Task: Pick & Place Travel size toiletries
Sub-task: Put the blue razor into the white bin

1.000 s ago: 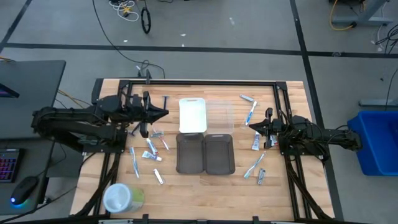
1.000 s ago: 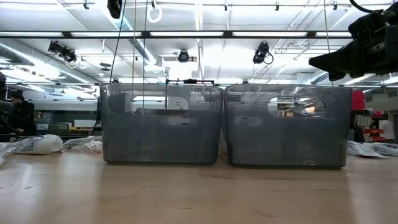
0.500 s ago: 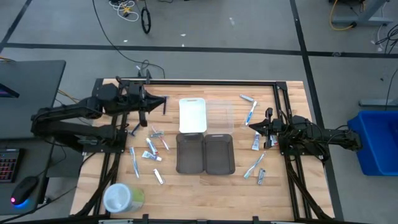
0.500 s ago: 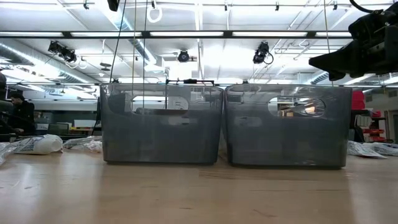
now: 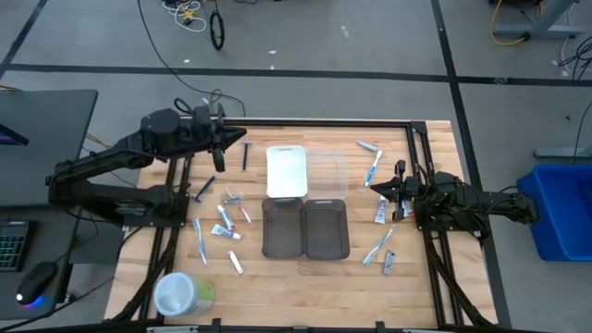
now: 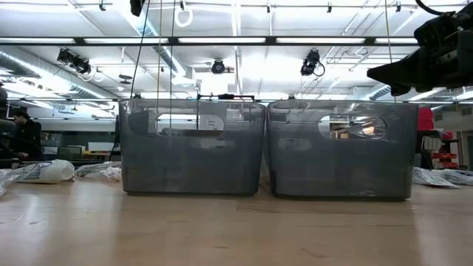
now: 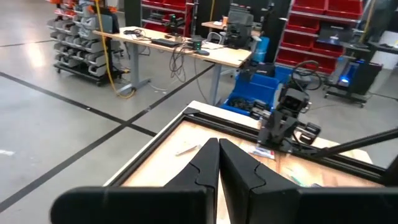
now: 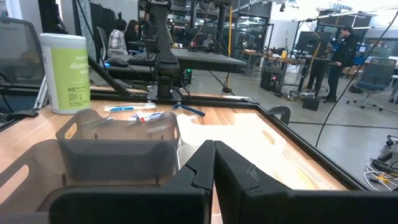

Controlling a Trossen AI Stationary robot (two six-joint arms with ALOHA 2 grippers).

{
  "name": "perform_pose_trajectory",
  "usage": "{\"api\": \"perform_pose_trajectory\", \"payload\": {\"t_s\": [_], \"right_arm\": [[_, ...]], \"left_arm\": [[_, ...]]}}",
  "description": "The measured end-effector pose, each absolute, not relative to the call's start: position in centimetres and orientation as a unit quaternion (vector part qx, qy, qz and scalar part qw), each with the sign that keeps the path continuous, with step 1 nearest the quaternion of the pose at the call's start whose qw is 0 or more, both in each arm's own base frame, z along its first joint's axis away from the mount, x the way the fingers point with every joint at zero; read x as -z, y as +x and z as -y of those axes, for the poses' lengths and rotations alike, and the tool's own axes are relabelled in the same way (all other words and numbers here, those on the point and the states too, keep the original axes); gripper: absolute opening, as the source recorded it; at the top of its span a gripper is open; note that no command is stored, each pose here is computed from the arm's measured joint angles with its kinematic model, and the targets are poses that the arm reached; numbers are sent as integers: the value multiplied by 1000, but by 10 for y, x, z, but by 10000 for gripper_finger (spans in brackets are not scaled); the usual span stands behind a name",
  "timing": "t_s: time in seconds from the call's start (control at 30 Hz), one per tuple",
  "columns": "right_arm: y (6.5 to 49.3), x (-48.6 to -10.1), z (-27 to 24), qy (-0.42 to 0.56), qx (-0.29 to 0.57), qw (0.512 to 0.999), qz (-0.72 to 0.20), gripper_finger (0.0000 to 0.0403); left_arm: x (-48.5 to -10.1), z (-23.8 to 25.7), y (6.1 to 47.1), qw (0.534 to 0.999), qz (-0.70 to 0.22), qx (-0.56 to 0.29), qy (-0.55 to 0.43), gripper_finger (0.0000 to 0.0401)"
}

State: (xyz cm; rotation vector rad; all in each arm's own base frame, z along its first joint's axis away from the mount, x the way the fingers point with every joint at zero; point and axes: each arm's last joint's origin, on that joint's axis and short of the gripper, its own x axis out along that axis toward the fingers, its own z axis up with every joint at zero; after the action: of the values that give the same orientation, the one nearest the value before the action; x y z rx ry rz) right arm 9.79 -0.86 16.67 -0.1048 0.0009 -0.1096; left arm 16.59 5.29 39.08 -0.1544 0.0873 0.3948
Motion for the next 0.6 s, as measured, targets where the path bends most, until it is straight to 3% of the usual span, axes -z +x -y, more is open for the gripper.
{"api": "perform_pose_trajectory", "payload": {"t_s": [0.6], "right_arm": [[98, -167, 9, -53, 55, 997, 0, 13]], "left_arm": [[-379, -84, 150, 938, -95, -324, -80, 15]]}}
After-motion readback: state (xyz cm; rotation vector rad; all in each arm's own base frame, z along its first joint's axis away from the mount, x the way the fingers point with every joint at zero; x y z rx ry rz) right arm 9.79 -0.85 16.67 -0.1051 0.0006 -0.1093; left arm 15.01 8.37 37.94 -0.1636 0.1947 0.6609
